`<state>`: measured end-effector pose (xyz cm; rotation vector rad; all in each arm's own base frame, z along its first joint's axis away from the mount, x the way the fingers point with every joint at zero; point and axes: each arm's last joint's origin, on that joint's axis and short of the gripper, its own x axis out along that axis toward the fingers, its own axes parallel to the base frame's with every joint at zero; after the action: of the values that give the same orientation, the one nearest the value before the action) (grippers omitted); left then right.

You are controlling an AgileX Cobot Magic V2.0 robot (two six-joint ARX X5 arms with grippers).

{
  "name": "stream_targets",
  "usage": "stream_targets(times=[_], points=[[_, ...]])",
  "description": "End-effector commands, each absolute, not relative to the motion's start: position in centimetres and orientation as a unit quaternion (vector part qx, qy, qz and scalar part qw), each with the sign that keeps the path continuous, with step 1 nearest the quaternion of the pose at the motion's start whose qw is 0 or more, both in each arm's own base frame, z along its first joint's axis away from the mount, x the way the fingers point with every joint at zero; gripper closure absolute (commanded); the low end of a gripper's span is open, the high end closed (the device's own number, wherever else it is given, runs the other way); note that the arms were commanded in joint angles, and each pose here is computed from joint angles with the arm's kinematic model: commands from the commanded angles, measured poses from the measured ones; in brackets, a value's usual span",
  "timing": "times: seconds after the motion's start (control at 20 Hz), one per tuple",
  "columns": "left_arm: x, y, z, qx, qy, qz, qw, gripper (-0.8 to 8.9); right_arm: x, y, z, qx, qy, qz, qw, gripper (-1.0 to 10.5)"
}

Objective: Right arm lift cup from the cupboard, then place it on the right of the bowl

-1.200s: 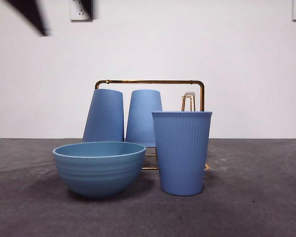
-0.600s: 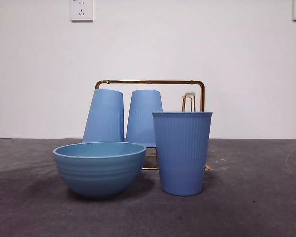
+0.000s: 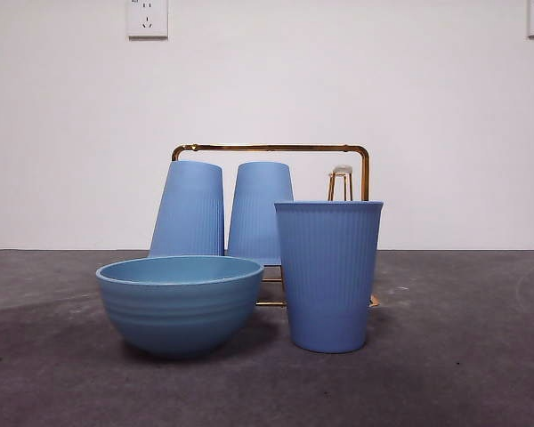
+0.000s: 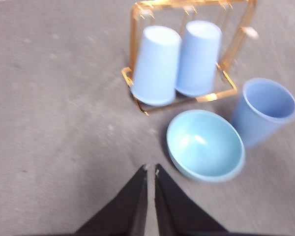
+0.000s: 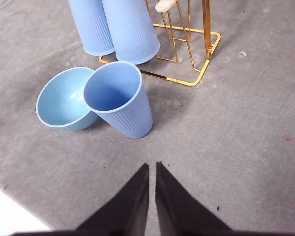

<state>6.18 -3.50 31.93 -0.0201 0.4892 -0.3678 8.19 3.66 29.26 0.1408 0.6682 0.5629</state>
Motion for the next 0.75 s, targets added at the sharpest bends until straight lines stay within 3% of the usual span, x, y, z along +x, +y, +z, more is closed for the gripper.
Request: stream_targets(times=[0.05,0.2,0.4,0.5,0.75], points=[[6.5,-2.7,30.3,-0.034,0.174,-0.136,0.975,7.92,8.1,3.7,29.7,0.064,0.314,0.278,0.905,9.2],[7.4,-1.3,25.1,-0.026,0.079,-0.044,0.996,7.92,8.1,3.7,29.7,0.064,0.314,0.278,0.905,9.2],[8.7,-0.8,17.1,-0.023,0.102,-0.024,0.994,7.92,8.1,3.7,29.8,0.064,0.314,0.278,0.906,9.2],[9.1,-0.8,15.3,-0.024,0.124,-0.036,0.991,7.92,8.1,3.7,29.8,0.064,0.313,0.279,0.905,9.2],[9.6,-0.5,15.0,-0.013,0.085,-0.025,0.996,7.92,8.1,3.7,29.8,0.064,0.312,0.278,0.906,9.2]])
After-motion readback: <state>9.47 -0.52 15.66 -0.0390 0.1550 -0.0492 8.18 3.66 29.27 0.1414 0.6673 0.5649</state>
